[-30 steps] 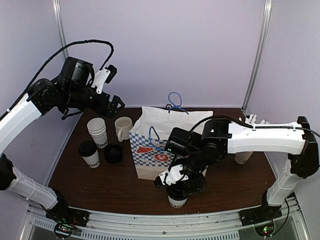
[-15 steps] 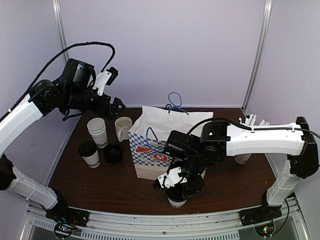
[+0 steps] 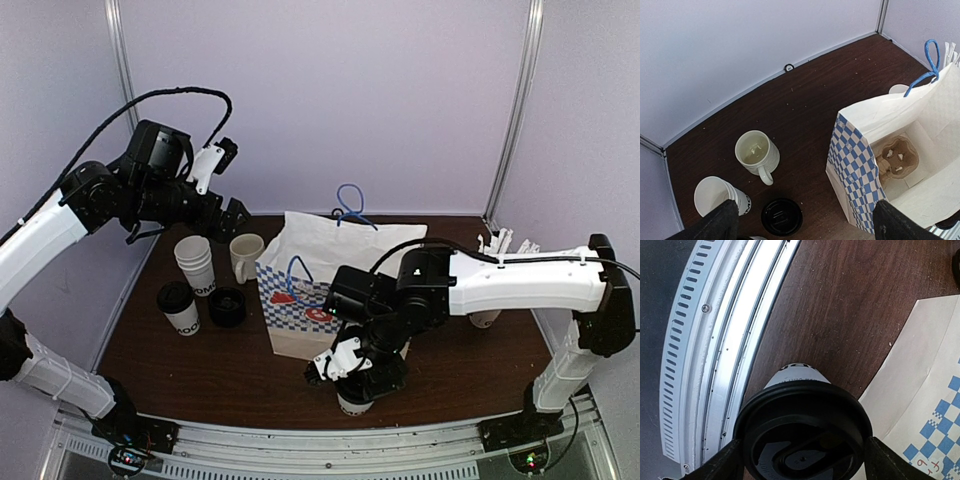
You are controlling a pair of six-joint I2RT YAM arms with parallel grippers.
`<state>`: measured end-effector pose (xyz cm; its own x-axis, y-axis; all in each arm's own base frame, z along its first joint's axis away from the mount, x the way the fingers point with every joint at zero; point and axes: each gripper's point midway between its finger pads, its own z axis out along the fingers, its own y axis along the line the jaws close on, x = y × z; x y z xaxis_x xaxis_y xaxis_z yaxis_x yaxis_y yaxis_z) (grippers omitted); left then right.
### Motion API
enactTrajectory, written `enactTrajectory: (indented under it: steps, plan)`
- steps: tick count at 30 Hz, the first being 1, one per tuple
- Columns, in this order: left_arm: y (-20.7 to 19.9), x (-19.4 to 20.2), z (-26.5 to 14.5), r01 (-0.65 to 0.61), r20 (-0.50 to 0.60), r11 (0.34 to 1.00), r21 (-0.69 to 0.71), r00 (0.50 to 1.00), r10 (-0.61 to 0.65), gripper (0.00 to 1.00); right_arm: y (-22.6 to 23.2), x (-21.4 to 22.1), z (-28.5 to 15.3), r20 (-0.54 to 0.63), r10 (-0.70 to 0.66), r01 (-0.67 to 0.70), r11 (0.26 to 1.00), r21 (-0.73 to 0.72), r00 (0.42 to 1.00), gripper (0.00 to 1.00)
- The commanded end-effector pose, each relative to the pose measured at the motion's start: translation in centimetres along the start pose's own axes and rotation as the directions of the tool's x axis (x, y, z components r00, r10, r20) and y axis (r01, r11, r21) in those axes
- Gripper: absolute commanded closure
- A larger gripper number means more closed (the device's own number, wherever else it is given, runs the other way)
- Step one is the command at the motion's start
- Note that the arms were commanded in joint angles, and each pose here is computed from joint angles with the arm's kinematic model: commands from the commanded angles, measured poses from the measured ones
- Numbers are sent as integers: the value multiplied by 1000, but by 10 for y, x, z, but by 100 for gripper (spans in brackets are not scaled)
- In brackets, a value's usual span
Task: Pack the takeout coffee
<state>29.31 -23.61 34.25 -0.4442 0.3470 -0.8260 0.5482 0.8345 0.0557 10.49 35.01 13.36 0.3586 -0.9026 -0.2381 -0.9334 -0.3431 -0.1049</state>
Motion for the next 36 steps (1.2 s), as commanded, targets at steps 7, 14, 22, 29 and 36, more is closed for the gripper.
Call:
enactTrajectory:
  steps: [7,14,22,29,36]
  plan:
    - [-2,-7,5,19,26,1000,17,999,-19,2,-2,2,4,-31,-8,9,1000,30,999,25]
    - [-7,-18,9,-21,31,999,38,999,20,3,0,-5,-33,2,-19,19,999,31,1000,33]
    - [-29,-55,36,-208,86,971,118,976,199,2,35,-18,-102,158,-31,48,993,-107,987,34]
    - [-86,-60,65,-355,80,828,434,931,357,5,49,-11,-160,277,0,34,993,-116,961,35]
    - [-115,-42,97,-356,34,718,598,906,422,13,37,17,-192,327,64,-52,998,-45,943,36]
